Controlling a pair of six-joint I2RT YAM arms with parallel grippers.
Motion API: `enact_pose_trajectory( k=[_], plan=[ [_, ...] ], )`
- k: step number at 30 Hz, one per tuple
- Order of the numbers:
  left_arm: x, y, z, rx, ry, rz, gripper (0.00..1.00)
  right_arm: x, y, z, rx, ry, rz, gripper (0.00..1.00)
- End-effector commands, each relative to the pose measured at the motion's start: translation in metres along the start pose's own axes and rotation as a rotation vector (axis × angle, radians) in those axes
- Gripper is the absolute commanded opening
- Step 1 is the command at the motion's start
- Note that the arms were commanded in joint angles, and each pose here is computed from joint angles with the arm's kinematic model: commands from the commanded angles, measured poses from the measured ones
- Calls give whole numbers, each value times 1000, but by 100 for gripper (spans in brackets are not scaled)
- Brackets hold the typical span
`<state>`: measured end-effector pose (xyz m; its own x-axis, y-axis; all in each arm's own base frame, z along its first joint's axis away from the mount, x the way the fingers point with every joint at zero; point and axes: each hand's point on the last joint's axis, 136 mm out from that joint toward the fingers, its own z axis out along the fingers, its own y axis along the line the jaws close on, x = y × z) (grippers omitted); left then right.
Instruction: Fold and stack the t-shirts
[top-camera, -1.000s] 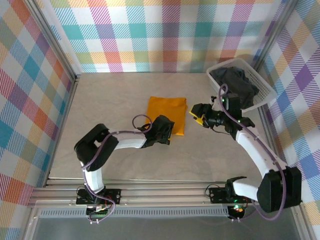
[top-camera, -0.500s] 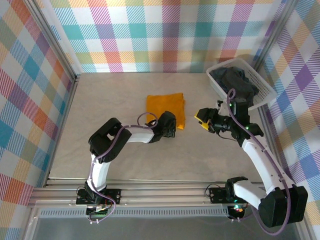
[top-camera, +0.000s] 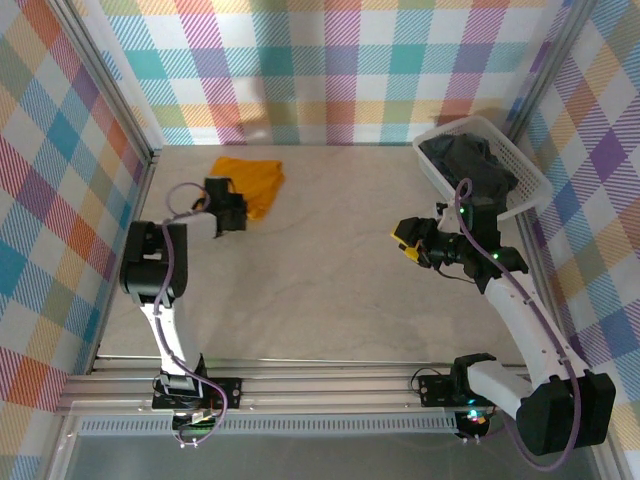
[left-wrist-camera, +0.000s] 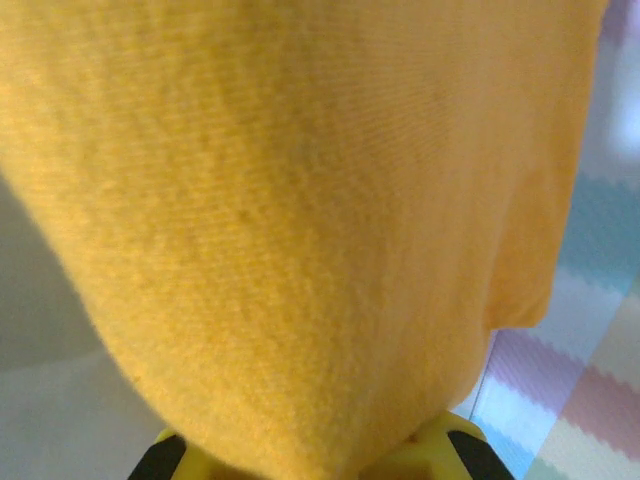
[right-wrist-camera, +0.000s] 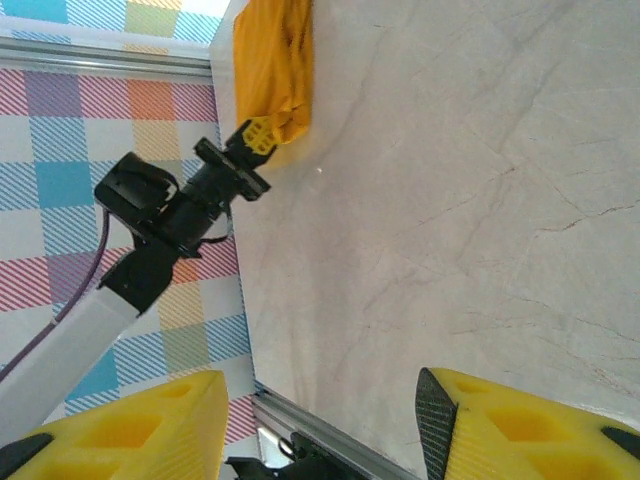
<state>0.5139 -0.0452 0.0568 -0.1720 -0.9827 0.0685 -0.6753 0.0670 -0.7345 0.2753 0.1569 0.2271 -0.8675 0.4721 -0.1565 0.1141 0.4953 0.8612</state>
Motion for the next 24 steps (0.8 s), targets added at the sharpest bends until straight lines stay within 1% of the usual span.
enact_pose_trajectory(
  k=[1, 4, 8, 12, 15, 16, 17, 18, 19, 20, 21, 23, 24],
  plan=[
    [-32, 7, 11, -54, 75, 137, 0, -7, 0, 1, 0, -21, 3, 53],
    [-65, 2, 27, -54, 78, 133, 0, -11, -3, 5, 12, -26, 12, 53],
    [-96, -10, 44, -38, 51, 111, 0, -17, -4, 7, 28, -35, 22, 52],
    [-110, -28, 59, 1, 42, 101, 0, -22, -2, 10, 34, -37, 25, 52],
    [-106, -40, 59, 27, 55, 120, 0, -26, 0, 12, 31, -41, 25, 53],
    [-103, -44, 55, 32, 59, 134, 5, -28, 2, 13, 22, -40, 22, 53],
    [-100, -47, 49, 41, 64, 149, 18, -29, 4, 14, 13, -37, 18, 53],
    [-96, -51, 43, 53, 69, 165, 28, -30, 6, 16, 5, -34, 14, 53],
    [-92, -53, 34, 56, 70, 181, 41, -31, 9, 16, -10, -31, 6, 54],
    [-88, -56, 23, 58, 62, 196, 50, -32, 13, 16, -26, -30, -9, 54],
    [-85, -60, 10, 62, 51, 218, 63, -33, 18, 16, -38, -38, -28, 54],
    [-76, -74, -29, 65, -6, 302, 88, -40, 34, 7, -83, -93, -94, 57],
    [-72, -83, -50, 76, -46, 349, 99, -44, 43, 2, -106, -125, -124, 62]
  ],
)
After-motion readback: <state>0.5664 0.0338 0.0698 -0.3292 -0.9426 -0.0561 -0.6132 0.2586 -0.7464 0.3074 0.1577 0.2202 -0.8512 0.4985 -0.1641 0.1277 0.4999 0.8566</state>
